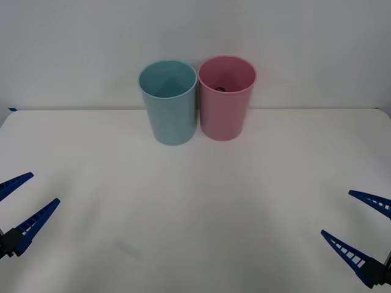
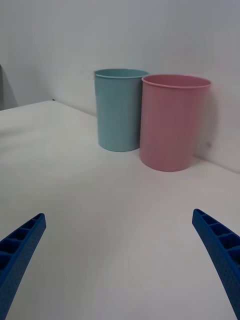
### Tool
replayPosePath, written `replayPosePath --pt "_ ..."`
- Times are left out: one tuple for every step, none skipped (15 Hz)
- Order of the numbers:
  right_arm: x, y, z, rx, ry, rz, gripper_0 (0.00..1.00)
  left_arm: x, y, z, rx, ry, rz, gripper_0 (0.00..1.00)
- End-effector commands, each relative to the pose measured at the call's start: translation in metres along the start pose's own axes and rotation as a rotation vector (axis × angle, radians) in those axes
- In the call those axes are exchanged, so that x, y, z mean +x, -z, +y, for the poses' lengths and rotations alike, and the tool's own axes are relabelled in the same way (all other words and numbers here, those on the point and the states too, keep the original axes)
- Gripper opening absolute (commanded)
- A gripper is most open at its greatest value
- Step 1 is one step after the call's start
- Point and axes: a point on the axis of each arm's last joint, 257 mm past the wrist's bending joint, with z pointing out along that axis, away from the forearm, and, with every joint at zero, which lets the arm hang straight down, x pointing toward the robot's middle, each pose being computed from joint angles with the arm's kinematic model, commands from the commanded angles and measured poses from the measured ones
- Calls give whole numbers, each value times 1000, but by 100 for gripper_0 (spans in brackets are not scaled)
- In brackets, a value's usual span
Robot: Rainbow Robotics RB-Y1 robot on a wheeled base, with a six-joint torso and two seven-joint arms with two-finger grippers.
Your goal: Grasp the object on the table and drop it into the matching bin: aluminum can to the light blue bin, PET bottle to the pink bin.
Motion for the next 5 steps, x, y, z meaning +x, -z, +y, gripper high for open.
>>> replayPosePath --pt "4 7 -4 22 -7 16 100 0 0 0 0 0 0 100" --pt "4 7 -4 22 -7 16 100 0 0 0 0 0 0 100" --pt "4 7 -4 22 -7 16 100 0 0 0 0 0 0 100" --pt "4 7 -4 22 -7 16 100 0 0 0 0 0 0 100" --pt "4 7 -4 22 -7 16 100 0 0 0 0 0 0 100"
